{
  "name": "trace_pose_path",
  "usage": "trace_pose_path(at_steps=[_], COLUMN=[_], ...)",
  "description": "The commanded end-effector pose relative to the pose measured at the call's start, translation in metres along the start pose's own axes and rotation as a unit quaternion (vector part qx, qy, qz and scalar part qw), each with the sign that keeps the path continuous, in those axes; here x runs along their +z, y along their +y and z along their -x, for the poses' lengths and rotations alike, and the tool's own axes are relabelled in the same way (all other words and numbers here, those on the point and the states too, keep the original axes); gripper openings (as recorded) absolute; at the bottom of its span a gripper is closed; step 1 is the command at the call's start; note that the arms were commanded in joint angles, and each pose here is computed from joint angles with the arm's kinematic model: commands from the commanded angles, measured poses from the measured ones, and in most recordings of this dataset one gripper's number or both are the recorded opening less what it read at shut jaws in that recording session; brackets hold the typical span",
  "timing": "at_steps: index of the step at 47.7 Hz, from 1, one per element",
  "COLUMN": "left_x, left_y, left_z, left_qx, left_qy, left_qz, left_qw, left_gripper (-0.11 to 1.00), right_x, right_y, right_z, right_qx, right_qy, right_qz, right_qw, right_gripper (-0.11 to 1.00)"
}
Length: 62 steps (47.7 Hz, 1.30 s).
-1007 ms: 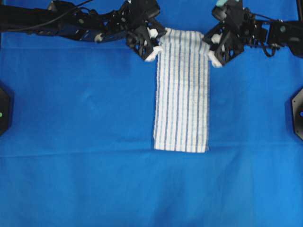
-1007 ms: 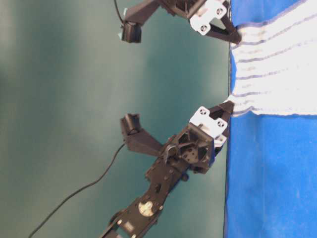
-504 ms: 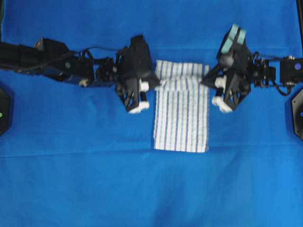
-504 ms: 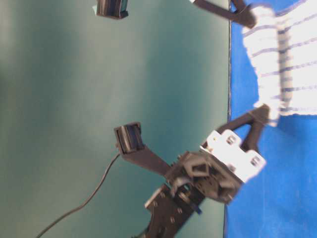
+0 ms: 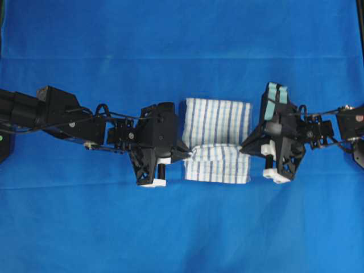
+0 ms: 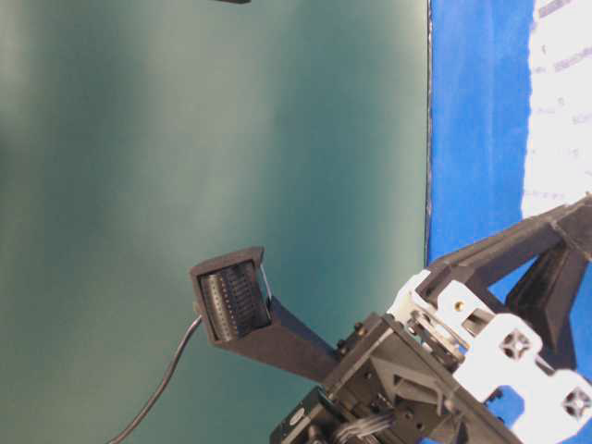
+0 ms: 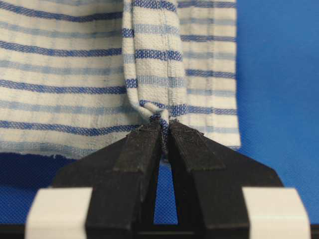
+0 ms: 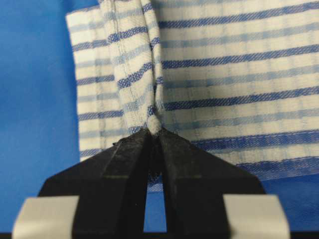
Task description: Fold the blue towel.
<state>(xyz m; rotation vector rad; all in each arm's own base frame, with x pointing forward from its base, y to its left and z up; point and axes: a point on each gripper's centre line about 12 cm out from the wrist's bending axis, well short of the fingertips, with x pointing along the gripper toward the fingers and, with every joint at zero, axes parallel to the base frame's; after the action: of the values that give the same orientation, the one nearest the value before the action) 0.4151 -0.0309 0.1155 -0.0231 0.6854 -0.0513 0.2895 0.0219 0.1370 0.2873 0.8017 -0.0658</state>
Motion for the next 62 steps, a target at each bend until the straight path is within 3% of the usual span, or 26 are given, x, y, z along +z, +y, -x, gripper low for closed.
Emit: trace_pose_path(at_steps=[1,22,25,31,34,38,40,42,51,62], left_x=[0.012,0.002,0.003,0.006,0.013,0.026,0.031,0.037,0.051,0.048], left_y=[-0.003,0.003,0.003,0.002,0.002,0.001,0.001,0.001,0.005,0.011], left_z=[0.006,-0.006,-0.006,-0.003,0.003,0.017,0.025,0.034,0.077,0.117], left_qx=[-0.003,0.003,0.003,0.002,0.002,0.001,0.0,0.0,0.004,0.011], left_qy=[-0.021,-0.013,-0.014,-0.018,-0.026,-0.042,-0.048,-0.054,-0.082,-0.128], left_qz=[-0.003,0.002,0.002,0.001,-0.001,-0.004,-0.006,-0.007,-0.005,0.001], left_qw=[0.9998,0.9999,0.9999,0.9998,0.9997,0.9991,0.9989,0.9985,0.9966,0.9917], left_gripper=[0.03,0.05,0.14,0.45,0.62,0.75,0.76,0.75,0.75,0.75], right_x=[0.005,0.002,0.002,0.003,0.005,0.009,0.011,0.014,0.024,0.047], right_y=[0.004,0.005,0.007,0.014,0.015,0.017,0.018,0.018,0.018,0.019], right_z=[0.001,-0.008,-0.009,-0.009,-0.007,-0.003,0.0,0.006,0.031,0.069], right_qx=[0.005,-0.003,-0.001,0.007,0.008,0.006,0.003,-0.001,-0.007,0.007], right_qy=[-0.007,0.017,0.017,0.015,0.014,0.016,0.019,0.02,0.006,-0.078], right_qz=[0.001,0.006,0.007,0.013,0.015,0.015,0.017,0.018,0.032,0.065], right_qw=[1.0,0.9998,0.9998,0.9998,0.9998,0.9997,0.9997,0.9996,0.9995,0.9948], right_gripper=[0.09,0.09,0.09,0.11,0.25,0.48,0.59,0.61,0.54,0.54])
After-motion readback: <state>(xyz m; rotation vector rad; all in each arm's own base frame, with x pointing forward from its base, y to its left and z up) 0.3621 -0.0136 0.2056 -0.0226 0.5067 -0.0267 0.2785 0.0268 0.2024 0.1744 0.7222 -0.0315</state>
